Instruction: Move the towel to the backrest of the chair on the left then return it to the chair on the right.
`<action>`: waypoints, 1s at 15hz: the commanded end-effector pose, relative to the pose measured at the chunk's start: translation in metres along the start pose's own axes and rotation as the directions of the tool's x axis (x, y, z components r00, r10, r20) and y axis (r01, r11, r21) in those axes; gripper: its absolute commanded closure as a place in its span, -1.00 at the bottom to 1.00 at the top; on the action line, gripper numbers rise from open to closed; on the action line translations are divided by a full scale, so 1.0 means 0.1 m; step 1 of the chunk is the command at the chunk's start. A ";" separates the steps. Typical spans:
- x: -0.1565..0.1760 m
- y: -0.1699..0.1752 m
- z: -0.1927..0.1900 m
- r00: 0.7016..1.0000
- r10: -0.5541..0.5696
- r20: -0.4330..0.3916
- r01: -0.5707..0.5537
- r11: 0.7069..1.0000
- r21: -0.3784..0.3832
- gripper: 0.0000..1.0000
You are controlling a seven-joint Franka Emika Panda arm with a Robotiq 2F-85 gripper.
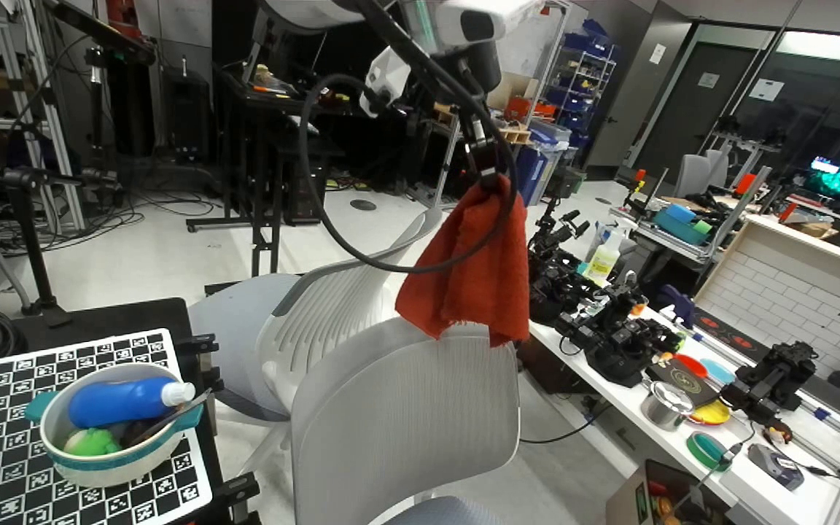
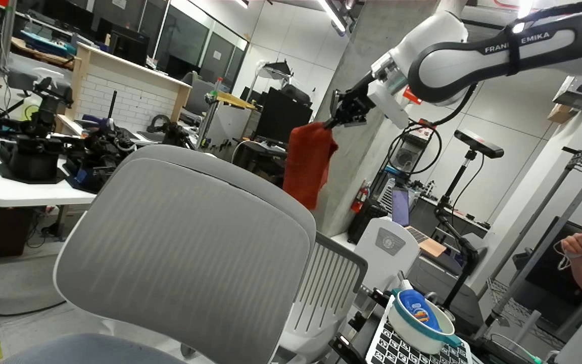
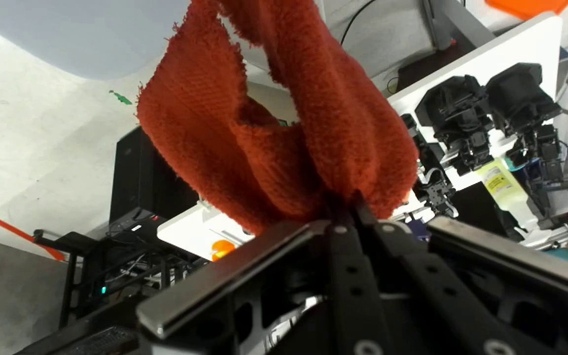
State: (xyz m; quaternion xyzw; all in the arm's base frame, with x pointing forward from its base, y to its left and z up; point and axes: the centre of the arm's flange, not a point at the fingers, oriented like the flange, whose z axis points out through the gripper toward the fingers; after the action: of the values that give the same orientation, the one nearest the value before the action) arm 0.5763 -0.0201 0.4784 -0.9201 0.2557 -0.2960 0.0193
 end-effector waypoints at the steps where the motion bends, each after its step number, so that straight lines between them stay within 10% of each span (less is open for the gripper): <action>1: -0.05 -0.56 0.31 0.999 -0.036 0.000 0.036 0.999 -0.001 0.98; 8: -0.27 -1.40 0.36 0.996 -0.090 -0.016 0.090 0.996 0.027 0.98; 15: -0.42 -1.22 0.64 0.996 -0.087 0.030 0.087 0.996 -0.004 0.98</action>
State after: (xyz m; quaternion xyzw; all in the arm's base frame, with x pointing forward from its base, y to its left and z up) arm 0.6368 0.1071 0.4275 -0.9357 0.2074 -0.2849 0.0161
